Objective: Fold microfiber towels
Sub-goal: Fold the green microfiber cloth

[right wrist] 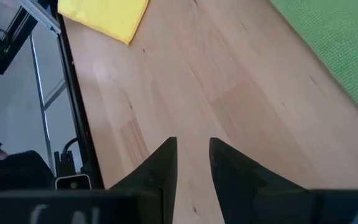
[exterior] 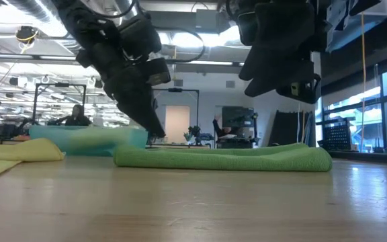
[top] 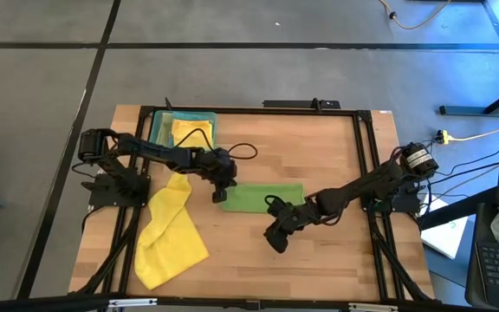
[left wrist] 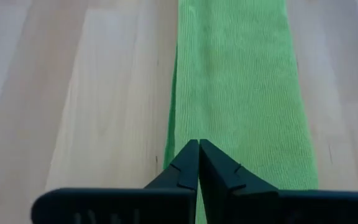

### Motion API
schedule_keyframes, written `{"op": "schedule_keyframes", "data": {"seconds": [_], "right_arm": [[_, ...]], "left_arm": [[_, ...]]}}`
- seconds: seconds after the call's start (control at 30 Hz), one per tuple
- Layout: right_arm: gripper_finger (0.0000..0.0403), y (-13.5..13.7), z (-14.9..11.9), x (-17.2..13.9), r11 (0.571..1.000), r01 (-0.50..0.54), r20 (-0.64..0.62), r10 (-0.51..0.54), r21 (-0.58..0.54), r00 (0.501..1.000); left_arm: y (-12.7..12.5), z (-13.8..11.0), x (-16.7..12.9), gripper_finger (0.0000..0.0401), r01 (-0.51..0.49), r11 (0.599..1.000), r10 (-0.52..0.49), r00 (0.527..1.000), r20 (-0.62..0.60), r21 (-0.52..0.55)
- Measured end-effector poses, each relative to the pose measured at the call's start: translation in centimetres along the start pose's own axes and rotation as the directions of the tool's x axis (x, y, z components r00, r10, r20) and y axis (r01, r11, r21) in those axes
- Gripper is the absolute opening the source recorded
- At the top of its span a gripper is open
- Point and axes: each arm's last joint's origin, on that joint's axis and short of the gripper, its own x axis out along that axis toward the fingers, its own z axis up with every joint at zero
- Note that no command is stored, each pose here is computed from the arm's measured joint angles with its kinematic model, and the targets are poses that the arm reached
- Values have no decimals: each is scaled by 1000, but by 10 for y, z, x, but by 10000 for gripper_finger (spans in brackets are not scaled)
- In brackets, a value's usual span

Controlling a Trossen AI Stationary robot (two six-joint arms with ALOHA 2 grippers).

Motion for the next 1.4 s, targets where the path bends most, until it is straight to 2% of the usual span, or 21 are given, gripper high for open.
{"op": "schedule_keyframes", "data": {"seconds": [0.2, 0.57, 0.73, 0.97, 1.1, 1.27, 1.4], "right_arm": [[96, -1, -1, 0, 1000, 11, -7, -12, -29, 1000], [96, -4, -2, 1, 997, 31, 0, -31, -65, 1000], [96, -4, -2, 1, 996, 31, 0, -31, -81, 1000], [96, -4, -2, 1, 996, 31, -1, -31, -81, 1000], [96, -4, -2, 1, 996, 32, -1, -32, -84, 999], [96, -4, -2, 1, 995, 33, -2, -33, -90, 999], [96, -4, -2, 1, 994, 33, -2, -33, -107, 999]], "left_arm": [[3, -4, -1, 33, 54, 998, -54, 998, -39, -19], [16, -15, 5, 117, 108, 989, -119, 987, -111, -97], [18, -24, 16, 130, 137, 983, -156, 974, -161, -123], [18, -23, 18, 115, 113, 982, -137, 977, -162, -151], [19, -23, 17, 80, 100, 983, -125, 979, -163, -156], [19, -24, 17, 13, 102, 979, -132, 977, -166, -178], [19, -23, 17, 9, 100, 974, -135, 977, -166, -201]]}}
